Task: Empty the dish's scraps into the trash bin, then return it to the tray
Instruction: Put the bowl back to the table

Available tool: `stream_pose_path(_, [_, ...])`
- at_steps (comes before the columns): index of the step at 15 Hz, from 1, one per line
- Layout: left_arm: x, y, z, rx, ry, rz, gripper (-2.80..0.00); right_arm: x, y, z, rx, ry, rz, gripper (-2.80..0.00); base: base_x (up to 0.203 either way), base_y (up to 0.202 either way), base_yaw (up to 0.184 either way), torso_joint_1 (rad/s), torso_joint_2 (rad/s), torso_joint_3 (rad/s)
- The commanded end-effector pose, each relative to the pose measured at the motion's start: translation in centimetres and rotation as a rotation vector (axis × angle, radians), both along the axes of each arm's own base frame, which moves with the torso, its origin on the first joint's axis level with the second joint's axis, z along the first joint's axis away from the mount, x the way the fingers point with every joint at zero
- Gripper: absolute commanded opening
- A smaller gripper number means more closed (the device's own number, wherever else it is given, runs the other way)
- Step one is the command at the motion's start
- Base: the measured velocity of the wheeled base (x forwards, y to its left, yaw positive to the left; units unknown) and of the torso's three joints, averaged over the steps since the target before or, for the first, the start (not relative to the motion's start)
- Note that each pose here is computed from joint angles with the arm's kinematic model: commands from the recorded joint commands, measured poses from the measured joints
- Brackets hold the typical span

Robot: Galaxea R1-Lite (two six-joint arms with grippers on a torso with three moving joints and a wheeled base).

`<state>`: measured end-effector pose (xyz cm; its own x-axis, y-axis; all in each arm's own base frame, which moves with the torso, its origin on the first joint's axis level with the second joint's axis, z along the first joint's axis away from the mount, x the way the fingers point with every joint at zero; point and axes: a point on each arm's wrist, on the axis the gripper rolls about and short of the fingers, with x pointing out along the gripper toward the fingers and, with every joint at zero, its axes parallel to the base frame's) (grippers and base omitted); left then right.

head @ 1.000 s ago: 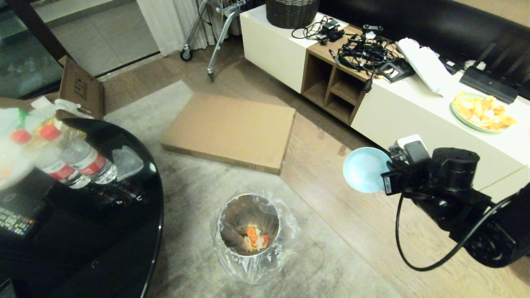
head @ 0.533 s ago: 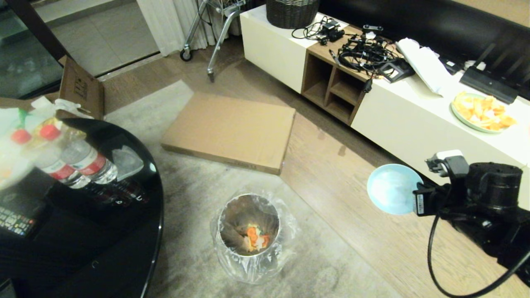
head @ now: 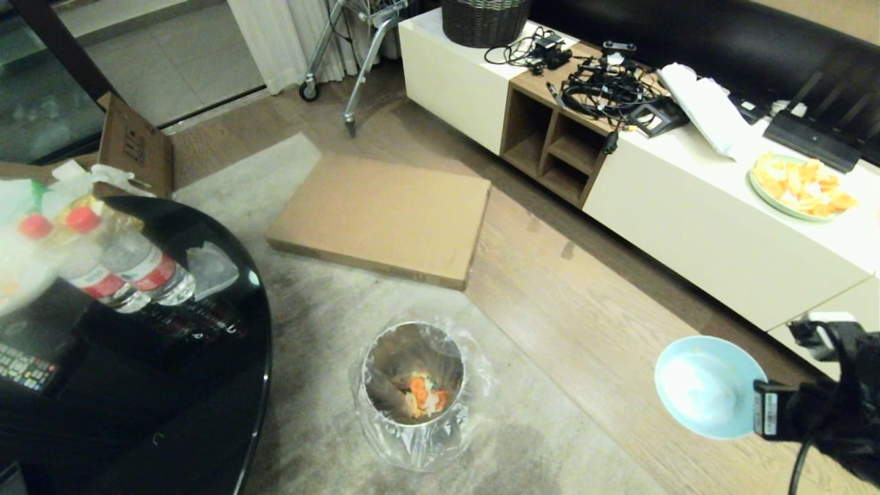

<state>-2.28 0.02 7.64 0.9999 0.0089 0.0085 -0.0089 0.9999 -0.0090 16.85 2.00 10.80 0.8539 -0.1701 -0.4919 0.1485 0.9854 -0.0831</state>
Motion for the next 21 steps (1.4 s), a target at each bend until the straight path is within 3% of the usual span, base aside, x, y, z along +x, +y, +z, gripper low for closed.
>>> stream_pose_path(1, [0.0,0.0,0.0,0.000,-0.001,0.000,-2.80,-3.4,-0.7,0.2,0.013,-0.044,-0.013,-2.80,0.000,0.000,0.000,0.000,0.00,0.000])
stream_pose_path(6, [0.0,0.0,0.0,0.000,-0.001,0.000,-2.80,-8.2,-2.1,-1.0,0.011,-0.041,-0.086,-2.80,0.000,0.000,0.000,0.000,0.00,0.000])
stream_pose_path(11, [0.0,0.0,0.0,0.000,-0.001,0.000,-2.80,-12.6,-2.4,-1.3,0.009,-0.101,-0.096,-2.80,0.000,0.000,0.000,0.000,0.00,0.000])
stream_pose_path(16, [0.0,0.0,0.0,0.000,-0.001,0.000,-2.80,-16.1,-2.3,-1.6,0.040,-0.315,0.050,-2.80,0.000,0.000,0.000,0.000,0.00,0.000])
stream_pose_path(21, [0.0,0.0,0.0,0.000,-0.001,0.000,-2.80,-18.6,-2.1,-3.1,0.020,-0.446,0.114,-2.80,0.000,0.000,0.000,0.000,0.00,0.000])
